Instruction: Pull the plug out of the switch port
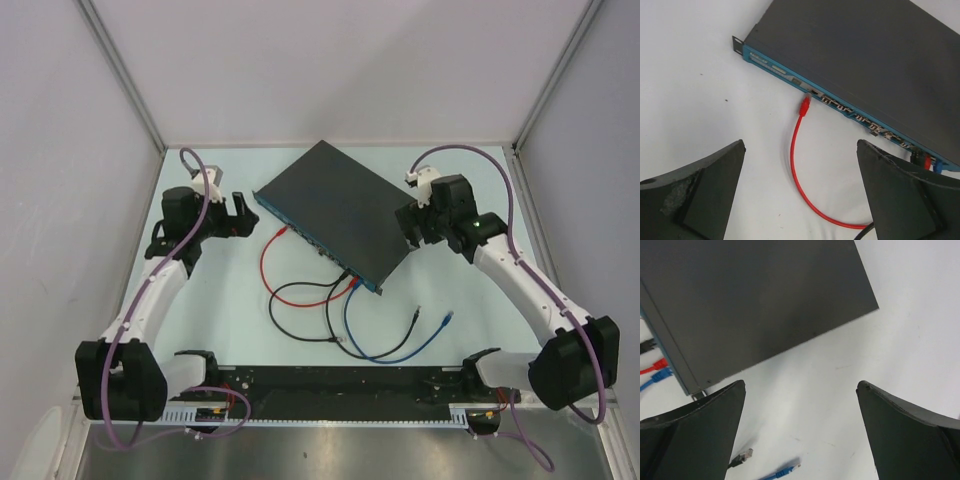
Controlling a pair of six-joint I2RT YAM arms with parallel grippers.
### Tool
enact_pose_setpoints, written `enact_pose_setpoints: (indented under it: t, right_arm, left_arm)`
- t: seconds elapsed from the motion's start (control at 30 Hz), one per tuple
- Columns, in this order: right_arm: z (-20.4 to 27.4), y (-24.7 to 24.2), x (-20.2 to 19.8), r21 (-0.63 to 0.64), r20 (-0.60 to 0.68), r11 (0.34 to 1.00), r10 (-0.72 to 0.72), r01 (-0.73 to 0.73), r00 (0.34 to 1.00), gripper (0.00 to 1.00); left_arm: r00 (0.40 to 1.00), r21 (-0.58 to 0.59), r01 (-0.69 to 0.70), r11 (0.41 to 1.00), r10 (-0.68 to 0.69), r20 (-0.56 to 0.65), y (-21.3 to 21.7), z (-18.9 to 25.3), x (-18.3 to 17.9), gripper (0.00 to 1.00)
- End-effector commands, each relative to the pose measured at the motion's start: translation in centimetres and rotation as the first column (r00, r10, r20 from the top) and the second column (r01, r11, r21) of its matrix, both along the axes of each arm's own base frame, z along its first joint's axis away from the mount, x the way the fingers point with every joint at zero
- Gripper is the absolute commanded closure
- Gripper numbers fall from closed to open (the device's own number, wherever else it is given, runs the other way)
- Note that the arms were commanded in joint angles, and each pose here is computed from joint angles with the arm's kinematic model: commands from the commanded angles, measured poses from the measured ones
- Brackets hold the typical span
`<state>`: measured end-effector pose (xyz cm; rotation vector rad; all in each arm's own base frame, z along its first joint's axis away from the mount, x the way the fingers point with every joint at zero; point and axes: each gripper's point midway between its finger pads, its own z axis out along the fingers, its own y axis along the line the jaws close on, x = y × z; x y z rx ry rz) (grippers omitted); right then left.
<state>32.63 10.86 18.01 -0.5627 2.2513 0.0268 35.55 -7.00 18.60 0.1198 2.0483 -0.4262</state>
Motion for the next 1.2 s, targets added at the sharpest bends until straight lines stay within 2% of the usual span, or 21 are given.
enact_pose_setpoints:
  t: [0.0, 0.07, 0.2, 0.23, 0.37, 0.5, 0.6, 0.73, 0.8, 0.9, 1.03, 1.17]
  right_arm:
    - [2.5, 3.1, 1.6, 0.115, 0.003, 0.990, 0.082, -0.082, 0.997, 0.00]
    - [3.1, 4.4, 1.7, 0.189, -0.015, 0.976, 0.111, -0.106, 0.994, 0.00]
    - [4.8, 5.1, 4.1, 0.199, 0.017, 0.972, 0.121, -0.122, 0.993, 0.00]
    - [4.2, 5.1, 4.8, 0.196, 0.002, 0.973, 0.121, -0.119, 0.993, 0.01]
    - [3.6, 3.8, 7.2, 0.238, -0.038, 0.969, 0.079, -0.068, 0.996, 0.08]
    - [2.5, 1.0, 9.7, 0.265, -0.065, 0.964, 0.007, 0.010, 0.998, 0.09]
    - [0.7, -0.8, 11.2, 0.269, -0.099, 0.963, 0.013, 0.014, 0.995, 0.08]
    - [-2.1, -0.9, 12.4, 0.261, -0.149, 0.965, 0.033, 0.007, 0.988, 0.08]
    - [-3.7, -0.6, 12.8, 0.274, -0.178, 0.962, 0.036, 0.014, 0.983, 0.06]
    - [-6.0, -0.6, 14.0, 0.285, -0.204, 0.957, 0.002, 0.057, 0.979, 0.05]
    - [-7.2, -0.7, 14.8, 0.302, -0.207, 0.952, 0.014, 0.051, 0.978, 0.05]
    - [-7.5, -0.2, 15.1, 0.311, -0.218, 0.950, 0.052, 0.019, 0.975, 0.04]
  left_arm:
    - [0.998, -0.090, 0.058, 0.994, -0.055, 0.032, -1.6, 2.6, 0.8, 0.00]
    - [0.999, -0.109, 0.039, 0.993, -0.040, -0.006, -1.6, 2.4, 1.5, 0.02]
    - [0.998, -0.126, 0.040, 0.991, -0.045, -0.037, -1.8, 3.8, 3.2, 0.06]
    - [0.996, -0.124, 0.043, 0.991, -0.052, -0.076, -1.9, 3.0, 3.3, 0.07]
    - [0.994, -0.120, 0.013, 0.993, -0.026, -0.109, -1.5, 3.2, 4.3, 0.14]
    - [0.993, -0.122, -0.033, 0.992, 0.018, -0.118, -1.1, 2.9, 5.3, 0.09]
    - [0.990, -0.099, 0.021, 0.995, -0.035, -0.140, -1.5, 2.0, 6.4, 0.10]
    - [0.980, -0.056, 0.097, 0.994, -0.105, -0.169, -1.7, 0.3, 7.8, 0.11]
    - [0.968, -0.075, 0.141, 0.987, -0.153, -0.201, -2.3, -0.9, 7.6, 0.11]
    - [0.945, -0.106, 0.192, 0.976, -0.213, -0.247, -3.1, -3.1, 6.6, 0.15]
    - [0.921, -0.140, 0.232, 0.963, -0.264, -0.288, -3.8, -5.5, 6.6, 0.27]
    - [0.918, -0.147, 0.264, 0.953, -0.295, -0.264, -4.2, -5.1, 8.1, 0.35]
